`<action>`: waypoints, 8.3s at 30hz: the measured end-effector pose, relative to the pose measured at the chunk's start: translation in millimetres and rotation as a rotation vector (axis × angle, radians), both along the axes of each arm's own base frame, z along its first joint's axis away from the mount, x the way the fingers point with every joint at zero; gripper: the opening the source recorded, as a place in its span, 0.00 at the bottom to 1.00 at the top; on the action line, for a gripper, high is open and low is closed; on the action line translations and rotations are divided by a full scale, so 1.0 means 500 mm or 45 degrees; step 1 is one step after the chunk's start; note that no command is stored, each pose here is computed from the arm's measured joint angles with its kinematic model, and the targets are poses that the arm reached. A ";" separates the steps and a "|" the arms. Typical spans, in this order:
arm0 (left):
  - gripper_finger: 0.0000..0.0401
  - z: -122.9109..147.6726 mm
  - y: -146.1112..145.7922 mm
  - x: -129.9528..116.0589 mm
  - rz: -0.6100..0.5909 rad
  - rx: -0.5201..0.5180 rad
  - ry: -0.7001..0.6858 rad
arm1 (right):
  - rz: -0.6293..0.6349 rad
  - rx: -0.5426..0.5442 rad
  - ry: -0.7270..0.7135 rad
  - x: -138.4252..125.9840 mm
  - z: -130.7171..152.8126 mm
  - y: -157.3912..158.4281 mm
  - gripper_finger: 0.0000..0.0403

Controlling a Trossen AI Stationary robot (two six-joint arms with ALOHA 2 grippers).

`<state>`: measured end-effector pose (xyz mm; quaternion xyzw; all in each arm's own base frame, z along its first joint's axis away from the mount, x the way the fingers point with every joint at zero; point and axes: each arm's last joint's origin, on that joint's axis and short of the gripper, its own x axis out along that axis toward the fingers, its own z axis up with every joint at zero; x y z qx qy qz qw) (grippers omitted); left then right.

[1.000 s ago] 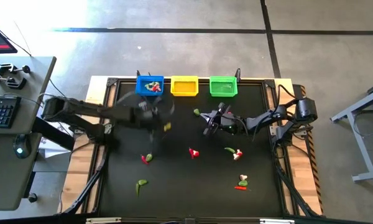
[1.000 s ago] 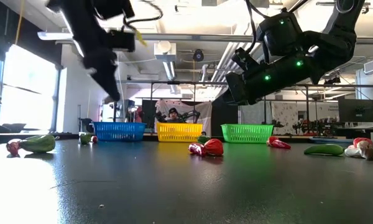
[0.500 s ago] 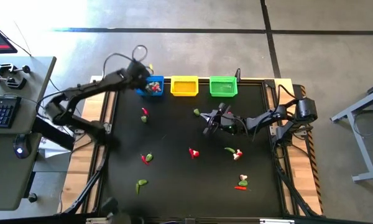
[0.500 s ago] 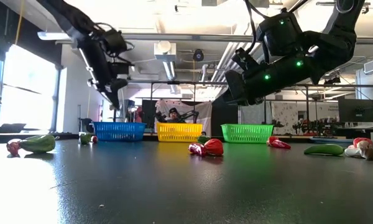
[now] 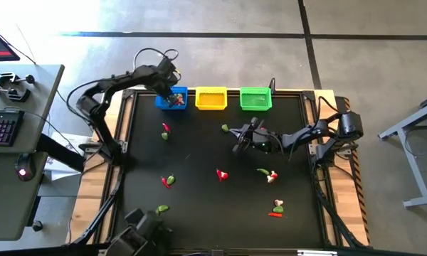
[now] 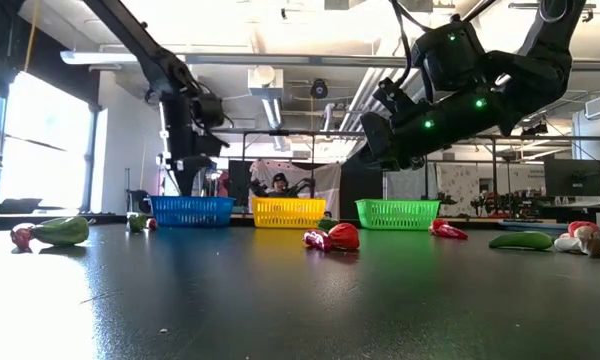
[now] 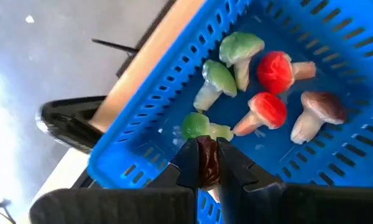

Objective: Sort produce into baskets
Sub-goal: Put the brown mushroom into the blue bin, then put the red mushroom into the blue bin, then put the brown mushroom into the blue bin

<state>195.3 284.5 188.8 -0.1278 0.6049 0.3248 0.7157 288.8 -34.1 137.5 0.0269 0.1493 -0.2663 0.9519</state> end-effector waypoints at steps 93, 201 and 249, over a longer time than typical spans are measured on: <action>0.04 0.000 -0.473 -0.020 -0.864 0.477 -1.478 | 0.170 0.689 1.004 -0.248 0.019 0.220 0.35; 0.00 -0.039 -0.480 -0.097 -0.692 0.605 -1.430 | 0.053 0.078 0.214 0.474 0.036 -0.352 0.00; 0.00 -0.050 -0.491 -0.130 -0.696 0.639 -1.526 | -0.077 -0.013 0.087 0.365 0.083 -0.242 0.00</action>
